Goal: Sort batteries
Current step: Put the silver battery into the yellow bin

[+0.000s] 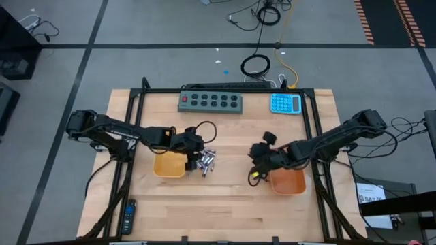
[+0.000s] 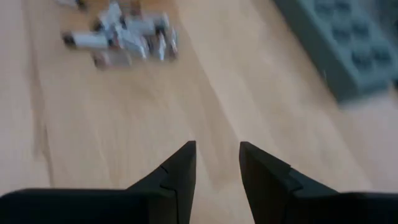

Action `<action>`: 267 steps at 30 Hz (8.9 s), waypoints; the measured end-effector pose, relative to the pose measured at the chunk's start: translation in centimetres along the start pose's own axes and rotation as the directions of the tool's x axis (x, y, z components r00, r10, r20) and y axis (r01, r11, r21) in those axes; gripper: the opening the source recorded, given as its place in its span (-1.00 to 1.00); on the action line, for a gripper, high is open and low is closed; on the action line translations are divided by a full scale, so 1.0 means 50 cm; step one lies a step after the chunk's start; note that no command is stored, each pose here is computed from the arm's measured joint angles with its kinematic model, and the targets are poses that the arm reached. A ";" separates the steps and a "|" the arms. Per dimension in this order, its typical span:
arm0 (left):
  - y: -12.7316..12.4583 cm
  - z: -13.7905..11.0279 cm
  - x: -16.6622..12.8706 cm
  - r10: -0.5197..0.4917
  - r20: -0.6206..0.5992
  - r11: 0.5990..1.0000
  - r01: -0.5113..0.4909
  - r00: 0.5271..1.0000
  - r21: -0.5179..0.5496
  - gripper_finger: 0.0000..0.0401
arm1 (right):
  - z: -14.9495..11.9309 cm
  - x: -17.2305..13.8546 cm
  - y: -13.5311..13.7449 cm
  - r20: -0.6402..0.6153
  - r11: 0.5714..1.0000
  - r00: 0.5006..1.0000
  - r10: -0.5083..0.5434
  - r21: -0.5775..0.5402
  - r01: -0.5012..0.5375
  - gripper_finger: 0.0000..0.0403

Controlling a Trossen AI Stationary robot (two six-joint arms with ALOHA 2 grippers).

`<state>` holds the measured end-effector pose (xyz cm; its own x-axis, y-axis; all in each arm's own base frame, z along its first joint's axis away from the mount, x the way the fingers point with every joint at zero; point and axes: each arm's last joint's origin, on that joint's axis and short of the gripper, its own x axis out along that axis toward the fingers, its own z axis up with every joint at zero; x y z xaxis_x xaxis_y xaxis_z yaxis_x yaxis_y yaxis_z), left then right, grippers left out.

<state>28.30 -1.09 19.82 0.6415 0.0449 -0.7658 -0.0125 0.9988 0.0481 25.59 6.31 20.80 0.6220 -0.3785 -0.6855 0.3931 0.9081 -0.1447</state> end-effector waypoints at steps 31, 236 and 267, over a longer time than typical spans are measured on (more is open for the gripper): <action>-0.115 0.035 0.092 -0.182 -0.327 0.979 0.203 0.927 0.029 -0.16 | -0.038 0.090 -0.077 0.320 0.999 0.947 0.006 0.039 -0.019 -0.43; 0.094 0.105 0.123 -0.045 -0.379 0.972 0.129 0.924 0.198 -0.22 | -0.003 0.136 -0.219 0.415 0.986 0.899 0.142 -0.142 -0.091 -0.43; 0.088 0.073 0.147 -0.128 -0.587 0.955 -0.059 0.800 -0.289 -0.22 | -0.034 0.138 -0.219 0.431 0.990 0.892 0.134 -0.093 -0.104 -0.43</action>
<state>35.77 3.56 16.76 0.0647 -0.0799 -0.9947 -0.2716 0.9578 -0.0946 24.43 -5.95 16.45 0.8996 -0.2933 -0.3235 0.2616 0.9552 -0.1386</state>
